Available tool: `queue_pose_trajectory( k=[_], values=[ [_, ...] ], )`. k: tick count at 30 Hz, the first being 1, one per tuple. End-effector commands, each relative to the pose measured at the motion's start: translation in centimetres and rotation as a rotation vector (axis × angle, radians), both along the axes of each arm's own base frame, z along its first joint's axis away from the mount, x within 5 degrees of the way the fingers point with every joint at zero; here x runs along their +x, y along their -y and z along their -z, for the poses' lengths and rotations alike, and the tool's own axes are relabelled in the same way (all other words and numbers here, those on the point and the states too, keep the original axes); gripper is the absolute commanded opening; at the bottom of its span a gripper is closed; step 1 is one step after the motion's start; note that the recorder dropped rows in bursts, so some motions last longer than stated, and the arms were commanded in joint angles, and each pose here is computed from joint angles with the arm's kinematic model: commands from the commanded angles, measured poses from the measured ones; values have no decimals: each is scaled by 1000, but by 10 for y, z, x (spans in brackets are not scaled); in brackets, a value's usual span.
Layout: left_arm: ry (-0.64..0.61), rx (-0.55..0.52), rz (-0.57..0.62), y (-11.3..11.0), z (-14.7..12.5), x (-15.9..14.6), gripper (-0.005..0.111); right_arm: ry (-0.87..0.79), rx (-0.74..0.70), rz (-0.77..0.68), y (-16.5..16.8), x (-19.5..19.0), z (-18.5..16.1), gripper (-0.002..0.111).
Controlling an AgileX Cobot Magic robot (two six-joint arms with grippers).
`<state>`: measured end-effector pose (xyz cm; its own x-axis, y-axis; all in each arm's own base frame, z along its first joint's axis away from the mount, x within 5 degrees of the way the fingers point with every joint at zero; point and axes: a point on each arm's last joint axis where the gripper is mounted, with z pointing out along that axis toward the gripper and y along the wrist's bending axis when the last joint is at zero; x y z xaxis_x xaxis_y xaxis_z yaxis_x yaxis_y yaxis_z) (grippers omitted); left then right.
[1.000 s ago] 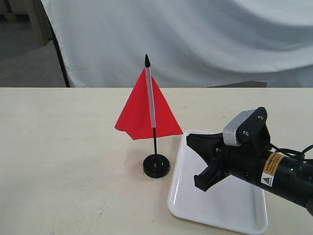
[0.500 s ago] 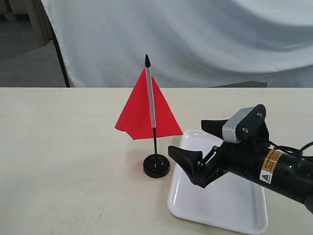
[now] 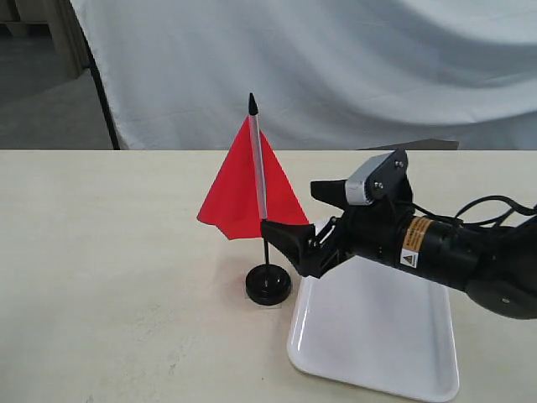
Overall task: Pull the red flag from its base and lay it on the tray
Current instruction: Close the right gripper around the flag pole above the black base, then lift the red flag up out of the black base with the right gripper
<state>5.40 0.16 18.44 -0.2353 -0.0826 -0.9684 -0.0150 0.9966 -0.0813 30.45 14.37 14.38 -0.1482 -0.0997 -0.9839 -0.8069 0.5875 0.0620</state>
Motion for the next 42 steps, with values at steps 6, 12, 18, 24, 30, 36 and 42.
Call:
queue_pose_trajectory(
  k=[6,12,18,24,30,36,42],
  values=[
    [1,3,5,0,1,0,0,-13,-32,-130,-39,12,9,105],
    [1,3,5,0,1,0,0,8,-92,-139,-53,11,9,76],
    [1,3,5,0,1,0,0,6,-89,-122,-52,12,7,3],
    [1,3,5,0,1,0,0,70,-60,-86,-47,8,-44,-1],
    [1,3,5,0,1,0,0,185,-226,67,-25,-4,-106,-1],
    [1,3,5,0,1,0,0,148,-563,341,11,-4,-139,-1],
    [1,3,5,0,1,0,0,109,-1087,421,44,-2,-131,-1]
  ],
)
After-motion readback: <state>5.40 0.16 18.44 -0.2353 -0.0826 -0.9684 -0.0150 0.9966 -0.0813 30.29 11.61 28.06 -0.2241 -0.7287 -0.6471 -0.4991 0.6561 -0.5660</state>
